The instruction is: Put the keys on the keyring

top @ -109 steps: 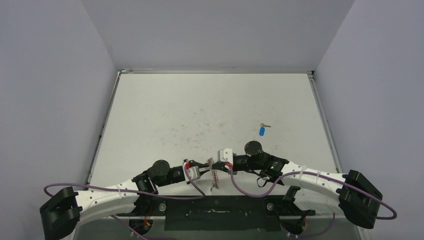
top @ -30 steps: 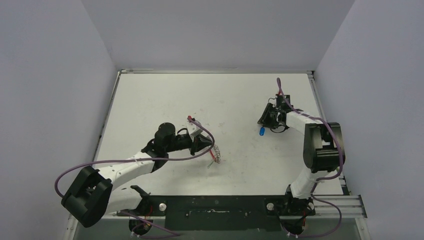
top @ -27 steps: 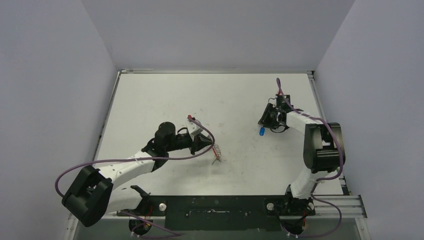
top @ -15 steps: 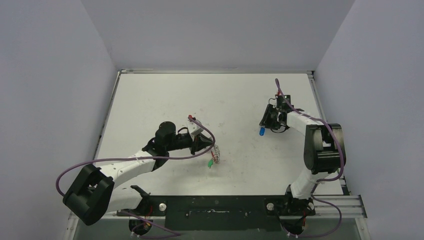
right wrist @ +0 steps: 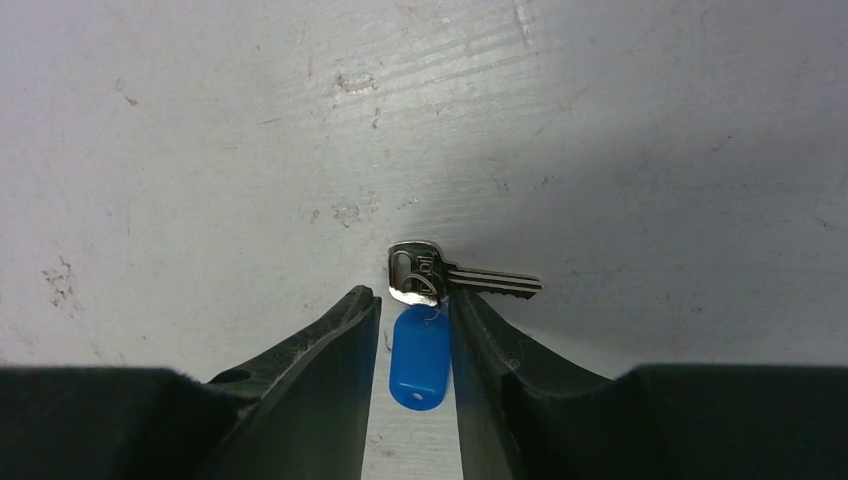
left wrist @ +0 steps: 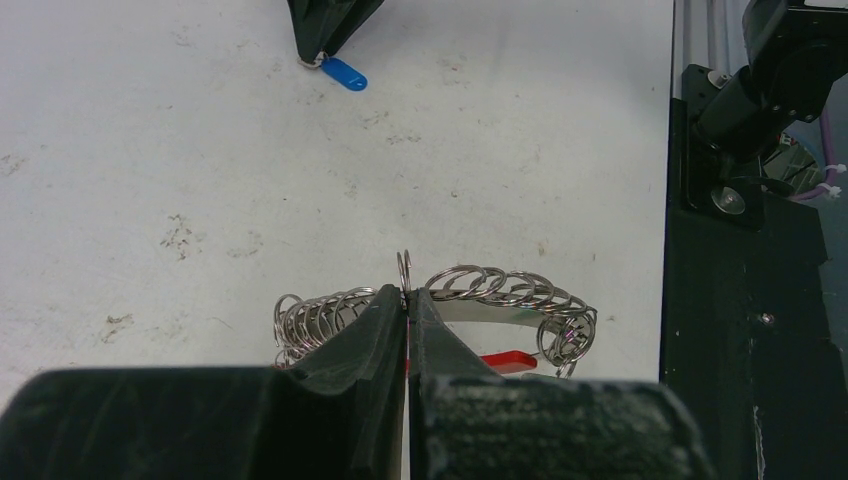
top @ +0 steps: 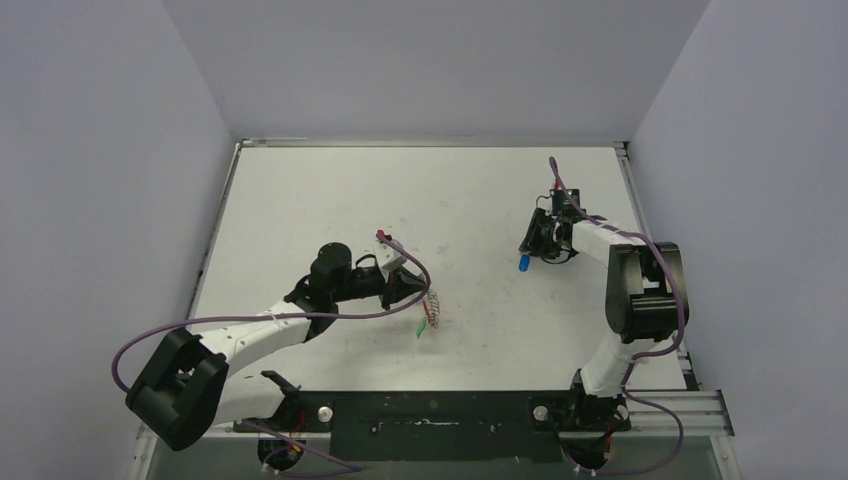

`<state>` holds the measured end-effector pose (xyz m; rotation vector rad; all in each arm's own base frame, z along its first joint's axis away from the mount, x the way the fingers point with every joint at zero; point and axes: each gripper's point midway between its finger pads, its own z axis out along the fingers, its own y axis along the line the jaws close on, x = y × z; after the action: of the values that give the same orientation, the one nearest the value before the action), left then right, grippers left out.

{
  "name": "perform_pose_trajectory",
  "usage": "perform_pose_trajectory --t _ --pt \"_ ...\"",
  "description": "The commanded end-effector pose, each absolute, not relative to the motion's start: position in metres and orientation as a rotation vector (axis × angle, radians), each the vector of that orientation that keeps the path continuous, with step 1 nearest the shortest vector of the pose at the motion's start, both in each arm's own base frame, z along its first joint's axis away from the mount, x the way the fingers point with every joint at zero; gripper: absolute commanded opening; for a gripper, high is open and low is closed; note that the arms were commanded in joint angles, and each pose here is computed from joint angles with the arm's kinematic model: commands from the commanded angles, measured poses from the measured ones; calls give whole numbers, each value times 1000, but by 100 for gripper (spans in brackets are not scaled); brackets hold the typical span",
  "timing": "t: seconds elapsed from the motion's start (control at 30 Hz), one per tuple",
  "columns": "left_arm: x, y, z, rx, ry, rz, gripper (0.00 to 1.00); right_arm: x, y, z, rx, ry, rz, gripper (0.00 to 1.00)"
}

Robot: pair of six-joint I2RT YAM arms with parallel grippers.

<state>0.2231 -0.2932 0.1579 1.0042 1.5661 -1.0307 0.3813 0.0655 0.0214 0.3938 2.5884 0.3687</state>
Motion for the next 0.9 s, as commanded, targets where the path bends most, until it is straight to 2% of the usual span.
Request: perform_pose_trajectory --t 0.0,0.1,0.33,0.6,0.87 --pt "232 -301 194 1005 1440 -1030 0 394 59 25 385 2571 332 33" --pt "233 -302 195 1006 1440 -1031 0 393 59 20 381 2587 331 29" --pt "233 -301 195 1004 1440 -1030 0 392 65 21 362 2581 377 0" --pt "231 -297 191 999 1444 -1010 0 390 71 60 221 2530 402 0" --pt "228 -287 180 972 1476 -979 0 368 117 110 -70 2465 464 0"
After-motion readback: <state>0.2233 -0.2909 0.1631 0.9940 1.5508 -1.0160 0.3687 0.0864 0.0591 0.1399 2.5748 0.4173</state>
